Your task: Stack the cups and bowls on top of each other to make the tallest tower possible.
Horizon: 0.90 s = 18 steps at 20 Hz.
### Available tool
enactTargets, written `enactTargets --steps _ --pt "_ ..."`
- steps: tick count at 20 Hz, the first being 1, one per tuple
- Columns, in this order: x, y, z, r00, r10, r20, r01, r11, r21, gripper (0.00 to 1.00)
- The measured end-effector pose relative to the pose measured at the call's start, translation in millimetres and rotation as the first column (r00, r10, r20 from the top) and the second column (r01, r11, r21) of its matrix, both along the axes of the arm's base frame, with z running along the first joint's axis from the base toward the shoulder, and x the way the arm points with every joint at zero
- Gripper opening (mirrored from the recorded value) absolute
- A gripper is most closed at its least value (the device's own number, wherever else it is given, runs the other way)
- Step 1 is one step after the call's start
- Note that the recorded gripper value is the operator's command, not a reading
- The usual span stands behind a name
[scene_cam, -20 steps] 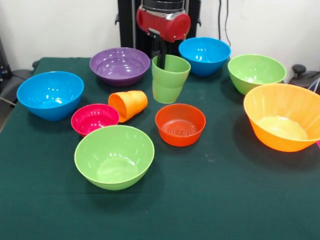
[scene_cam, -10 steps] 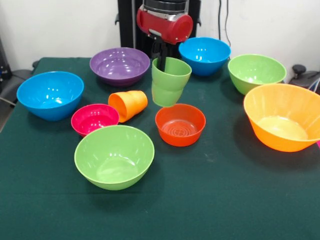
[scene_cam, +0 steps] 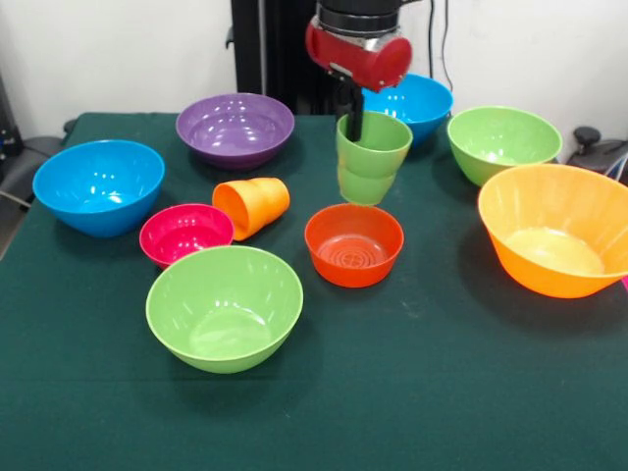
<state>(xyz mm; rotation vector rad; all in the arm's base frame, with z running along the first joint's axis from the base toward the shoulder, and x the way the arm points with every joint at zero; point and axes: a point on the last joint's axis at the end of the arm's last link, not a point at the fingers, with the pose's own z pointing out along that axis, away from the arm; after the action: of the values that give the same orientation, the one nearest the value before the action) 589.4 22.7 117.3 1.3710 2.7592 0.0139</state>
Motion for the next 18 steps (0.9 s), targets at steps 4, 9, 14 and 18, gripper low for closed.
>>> enactTargets --steps 4,9,14,18 --pt "-6.5 4.1 -13.0 0.9992 -0.004 -0.04 0.004 0.9999 0.013 0.0" --pt "-16.9 2.3 -35.7 0.9962 -0.009 -0.086 0.011 0.9998 0.019 0.0" --pt "-26.9 -0.3 -52.9 0.9922 -0.015 -0.124 0.017 0.9997 0.018 0.0" --pt "-32.2 -4.7 -59.6 0.9898 -0.022 -0.141 0.024 0.9996 0.012 0.0"
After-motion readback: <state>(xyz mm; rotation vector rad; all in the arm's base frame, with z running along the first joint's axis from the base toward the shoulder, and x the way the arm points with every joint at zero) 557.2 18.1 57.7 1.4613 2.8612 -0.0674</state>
